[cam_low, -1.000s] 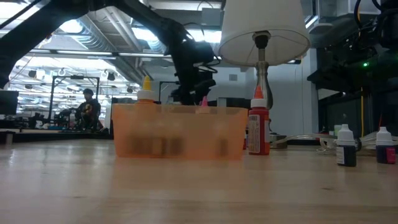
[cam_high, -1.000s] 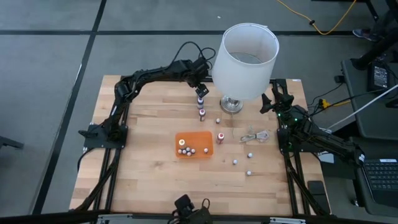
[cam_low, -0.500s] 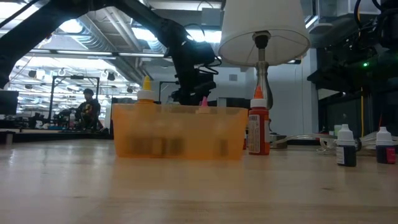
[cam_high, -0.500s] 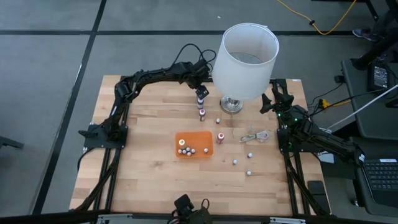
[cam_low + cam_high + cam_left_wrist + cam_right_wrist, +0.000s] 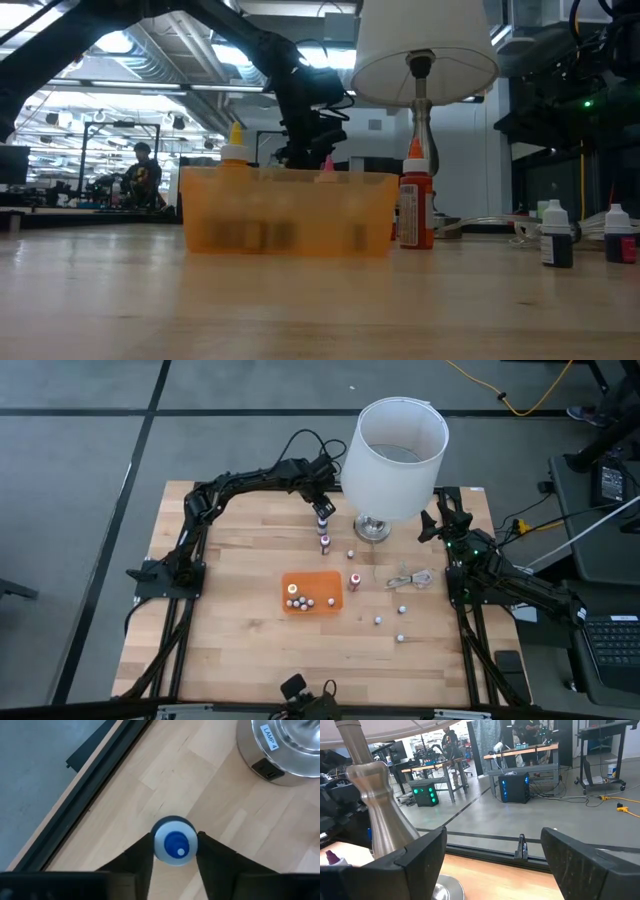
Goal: Pick & Place food coloring
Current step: Put the big blue food coloring bottle into the orange transparent bin
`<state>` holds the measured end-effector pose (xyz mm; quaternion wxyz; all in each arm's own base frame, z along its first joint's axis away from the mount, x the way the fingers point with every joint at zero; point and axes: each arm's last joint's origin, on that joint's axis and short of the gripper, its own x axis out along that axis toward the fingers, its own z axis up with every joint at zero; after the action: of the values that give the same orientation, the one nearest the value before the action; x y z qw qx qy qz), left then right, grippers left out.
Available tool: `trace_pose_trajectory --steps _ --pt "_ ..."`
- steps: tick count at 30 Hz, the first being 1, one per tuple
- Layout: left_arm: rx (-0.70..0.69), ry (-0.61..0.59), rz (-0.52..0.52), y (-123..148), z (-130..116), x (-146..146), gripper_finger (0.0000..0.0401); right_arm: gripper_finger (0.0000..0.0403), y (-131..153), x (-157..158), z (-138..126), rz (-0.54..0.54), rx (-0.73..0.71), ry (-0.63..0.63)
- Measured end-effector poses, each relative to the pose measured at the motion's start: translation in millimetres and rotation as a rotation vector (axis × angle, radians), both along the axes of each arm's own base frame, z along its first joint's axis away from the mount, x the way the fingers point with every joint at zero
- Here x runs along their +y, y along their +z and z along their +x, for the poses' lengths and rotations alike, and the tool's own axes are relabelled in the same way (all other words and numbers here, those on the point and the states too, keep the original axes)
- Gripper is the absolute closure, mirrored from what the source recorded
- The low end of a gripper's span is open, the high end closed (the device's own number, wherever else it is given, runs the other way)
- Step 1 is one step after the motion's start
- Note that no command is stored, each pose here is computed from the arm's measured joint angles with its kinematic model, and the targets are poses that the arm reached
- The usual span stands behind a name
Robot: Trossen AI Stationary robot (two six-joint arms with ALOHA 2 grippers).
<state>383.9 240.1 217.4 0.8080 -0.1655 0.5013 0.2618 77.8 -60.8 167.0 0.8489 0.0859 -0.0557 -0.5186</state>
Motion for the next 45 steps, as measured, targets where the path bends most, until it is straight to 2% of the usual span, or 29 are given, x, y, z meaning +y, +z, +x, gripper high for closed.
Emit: trace_pose_trajectory --steps 2,10,16,23,29,32,37,45 --pt "0.000 0.008 -0.003 0 0 0 0.0289 0.0079 0 0 0 0.000 0.000 0.001" --pt "0.007 0.075 -0.028 9 -6 -4 0.0290 0.0079 0 0 0 0.000 0.000 0.000" --pt "0.023 0.125 0.034 41 -23 -11 0.0290 0.0079 0 0 0 0.000 0.000 0.000" --pt "-0.039 0.115 0.097 90 -40 -33 0.0290 0.0079 0 0 0 0.000 0.000 0.000" --pt "-0.119 0.074 0.181 122 -54 -71 0.0290 0.0079 0 0 0 0.000 0.000 0.000" --pt "-0.137 0.052 0.200 120 -67 -97 0.0290 0.0079 0 0 0 0.000 0.000 0.000" --pt "-0.163 -0.012 0.174 118 -88 -142 0.0290 0.0079 0 0 0 0.000 0.000 0.001" --pt "-0.191 -0.183 0.127 118 -94 -206 0.0290 0.0079 0 0 0 0.000 0.000 0.000"
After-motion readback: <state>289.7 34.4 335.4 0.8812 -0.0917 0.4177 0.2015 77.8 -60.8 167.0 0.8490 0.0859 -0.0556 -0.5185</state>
